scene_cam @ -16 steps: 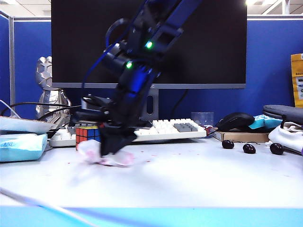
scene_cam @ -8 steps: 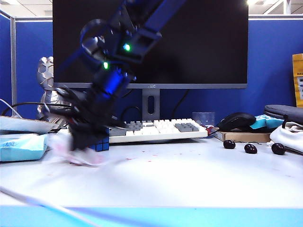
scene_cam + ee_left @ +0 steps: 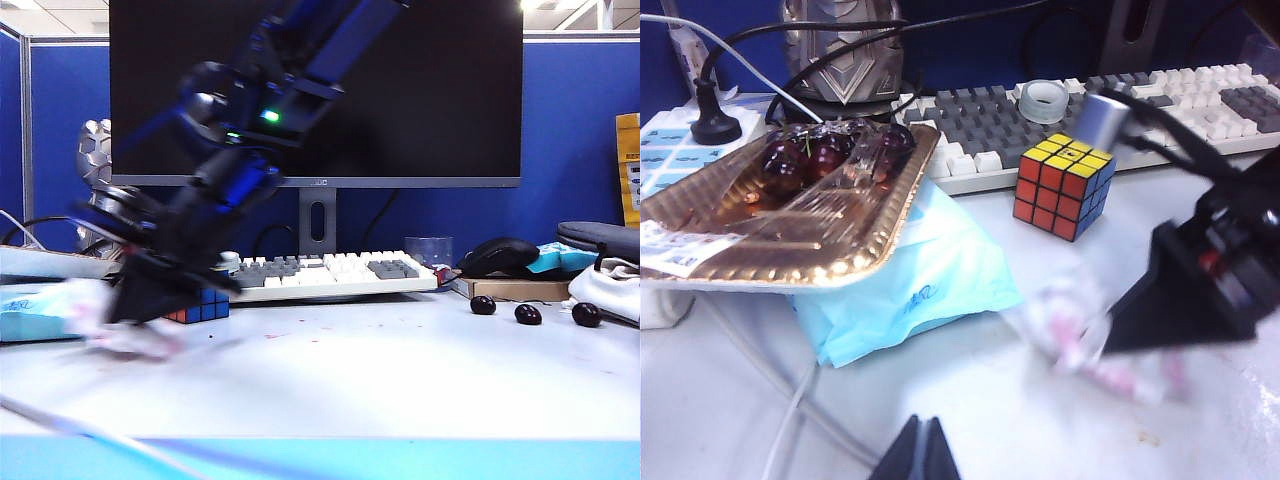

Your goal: Use the wet wipes on the table to wipe the cherry juice off the table, then put the wipes back on the table.

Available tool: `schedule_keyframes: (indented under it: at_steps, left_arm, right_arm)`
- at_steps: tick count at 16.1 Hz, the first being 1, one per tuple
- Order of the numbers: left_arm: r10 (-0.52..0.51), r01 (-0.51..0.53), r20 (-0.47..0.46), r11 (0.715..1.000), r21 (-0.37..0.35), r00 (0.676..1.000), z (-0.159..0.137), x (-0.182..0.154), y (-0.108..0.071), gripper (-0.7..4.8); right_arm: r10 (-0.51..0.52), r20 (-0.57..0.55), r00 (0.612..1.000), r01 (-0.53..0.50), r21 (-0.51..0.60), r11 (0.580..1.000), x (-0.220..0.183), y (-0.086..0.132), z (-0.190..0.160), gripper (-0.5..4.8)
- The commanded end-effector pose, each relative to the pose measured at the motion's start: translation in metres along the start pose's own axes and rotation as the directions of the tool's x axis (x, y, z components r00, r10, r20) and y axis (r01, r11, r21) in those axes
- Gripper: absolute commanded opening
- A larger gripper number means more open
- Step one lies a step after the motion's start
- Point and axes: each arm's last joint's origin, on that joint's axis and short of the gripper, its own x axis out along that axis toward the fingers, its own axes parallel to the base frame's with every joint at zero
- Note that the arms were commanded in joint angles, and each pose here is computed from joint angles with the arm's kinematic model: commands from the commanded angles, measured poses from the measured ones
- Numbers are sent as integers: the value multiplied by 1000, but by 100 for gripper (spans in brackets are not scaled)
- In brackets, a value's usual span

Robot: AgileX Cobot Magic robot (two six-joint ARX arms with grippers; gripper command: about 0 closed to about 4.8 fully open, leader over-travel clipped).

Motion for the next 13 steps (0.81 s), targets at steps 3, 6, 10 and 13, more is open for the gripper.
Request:
schedule_keyframes:
  at_steps: [3, 6, 10, 13]
  left_arm:
    - [-3, 3, -8, 1000, -4, 1000, -1, 0, 0, -2]
    - [-3, 3, -8, 1000, -4, 1000, -1, 0, 0, -2]
    - [-4, 4, -8, 1000, -4, 1000, -1, 0, 0, -2]
    - [-4, 4, -8, 1000, -4, 1000, -1, 0, 0, -2]
  right_arm:
    - [-310, 66, 949, 303, 94, 948, -4, -15, 4, -6]
    - [-383, 147, 912, 356, 178, 917, -12, -28, 13, -6]
    - [-103, 23, 994, 98, 165, 981, -4, -14, 2, -6]
    - [-318, -68, 946, 325, 199, 924, -7, -26, -8, -6]
